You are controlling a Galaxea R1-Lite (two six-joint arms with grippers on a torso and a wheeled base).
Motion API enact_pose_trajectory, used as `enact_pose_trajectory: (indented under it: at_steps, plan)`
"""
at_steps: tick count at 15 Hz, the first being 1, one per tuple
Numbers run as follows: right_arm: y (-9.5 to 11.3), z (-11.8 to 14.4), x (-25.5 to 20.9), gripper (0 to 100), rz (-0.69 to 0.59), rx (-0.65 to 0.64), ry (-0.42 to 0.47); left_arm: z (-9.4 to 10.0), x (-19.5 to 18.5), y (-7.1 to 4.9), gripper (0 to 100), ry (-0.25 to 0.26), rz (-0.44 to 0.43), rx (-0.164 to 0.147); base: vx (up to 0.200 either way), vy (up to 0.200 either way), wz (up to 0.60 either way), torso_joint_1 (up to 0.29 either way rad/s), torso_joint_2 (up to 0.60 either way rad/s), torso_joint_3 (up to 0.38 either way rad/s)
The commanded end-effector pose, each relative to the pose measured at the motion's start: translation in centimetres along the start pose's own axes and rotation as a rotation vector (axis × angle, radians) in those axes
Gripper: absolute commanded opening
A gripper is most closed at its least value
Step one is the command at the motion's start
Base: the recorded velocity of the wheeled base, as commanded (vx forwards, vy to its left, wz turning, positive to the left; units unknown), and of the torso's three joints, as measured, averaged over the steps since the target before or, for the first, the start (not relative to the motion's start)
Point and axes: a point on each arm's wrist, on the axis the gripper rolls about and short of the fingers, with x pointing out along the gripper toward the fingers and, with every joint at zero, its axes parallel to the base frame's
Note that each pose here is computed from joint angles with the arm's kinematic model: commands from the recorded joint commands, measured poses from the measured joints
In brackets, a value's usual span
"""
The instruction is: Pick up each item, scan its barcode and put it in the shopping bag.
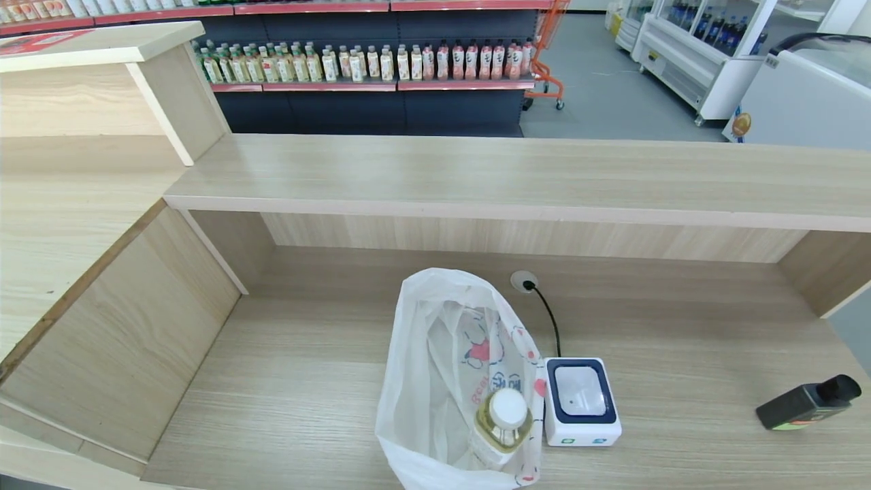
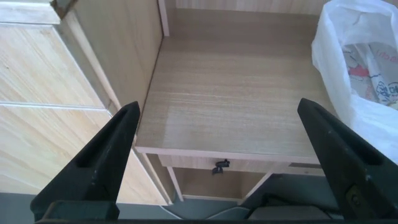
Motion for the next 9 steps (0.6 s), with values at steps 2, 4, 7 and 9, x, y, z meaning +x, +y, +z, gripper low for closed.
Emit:
enact_pose_trajectory:
  at_steps: [2,4,7,9]
  plan:
    - [-0.02,0.02,-0.06,100,0.0,0.001,-0.005,0.0,0.0,0.0,100,0.0,0.001,-0.005,-0.2,-0.2,0.0,0.007,0.0,0.005]
    - [-0.03,0.06,-0.06,100,0.002,0.001,-0.006,0.0,0.0,0.0,100,0.0,0.003,-0.007,-0.2,-0.2,0.0,0.0,0.0,0.0]
    - [-0.03,0.06,-0.08,100,0.004,0.001,-0.008,0.0,0.0,0.0,100,0.0,0.003,-0.007,-0.2,-0.2,0.0,0.005,0.0,0.004]
    - [-0.01,-0.03,-0.06,100,0.005,0.0,-0.006,0.0,0.0,0.0,100,0.0,0.001,-0.002,-0.2,-0.2,0.0,-0.005,0.0,0.007]
